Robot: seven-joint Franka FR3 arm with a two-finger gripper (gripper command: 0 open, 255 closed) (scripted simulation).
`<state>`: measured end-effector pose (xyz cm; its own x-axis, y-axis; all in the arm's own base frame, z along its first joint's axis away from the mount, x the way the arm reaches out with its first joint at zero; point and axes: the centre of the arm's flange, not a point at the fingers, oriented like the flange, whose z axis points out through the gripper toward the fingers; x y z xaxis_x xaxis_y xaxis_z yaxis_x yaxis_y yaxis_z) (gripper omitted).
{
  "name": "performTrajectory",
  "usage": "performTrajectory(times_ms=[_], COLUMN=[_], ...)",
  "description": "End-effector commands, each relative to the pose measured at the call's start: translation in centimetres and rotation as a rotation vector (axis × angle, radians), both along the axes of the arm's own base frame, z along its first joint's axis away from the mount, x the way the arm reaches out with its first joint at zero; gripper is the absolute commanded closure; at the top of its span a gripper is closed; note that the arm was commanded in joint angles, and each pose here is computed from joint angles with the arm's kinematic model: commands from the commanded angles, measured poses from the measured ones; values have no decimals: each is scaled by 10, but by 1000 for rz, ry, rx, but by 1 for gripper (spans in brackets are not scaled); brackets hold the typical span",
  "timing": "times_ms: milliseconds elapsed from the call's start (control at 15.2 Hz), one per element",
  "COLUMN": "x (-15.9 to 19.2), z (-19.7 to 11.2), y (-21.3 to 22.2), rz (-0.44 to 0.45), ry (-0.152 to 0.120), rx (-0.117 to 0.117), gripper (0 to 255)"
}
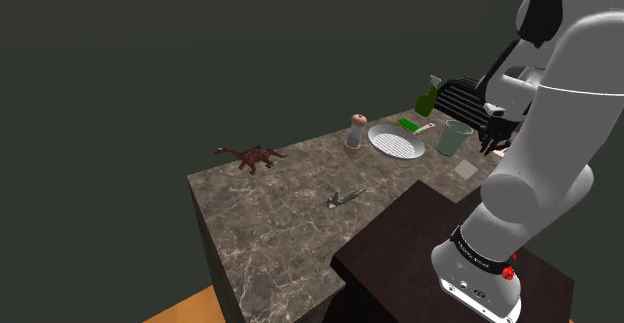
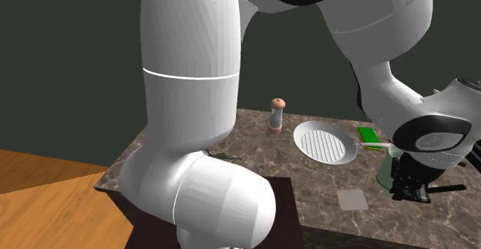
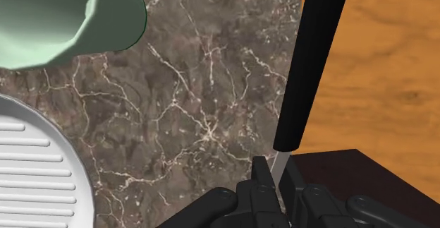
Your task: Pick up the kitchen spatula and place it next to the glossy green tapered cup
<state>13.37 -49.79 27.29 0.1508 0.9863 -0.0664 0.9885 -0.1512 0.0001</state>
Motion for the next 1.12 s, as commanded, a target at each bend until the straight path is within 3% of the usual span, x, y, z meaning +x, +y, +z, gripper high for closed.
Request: performTrajectory(times_ms=[0, 1056], x=[0, 0], z=[-11, -95], y=[0, 0], rz=[0, -1], ry=[0, 0], rx=[0, 0], gripper=[255, 255])
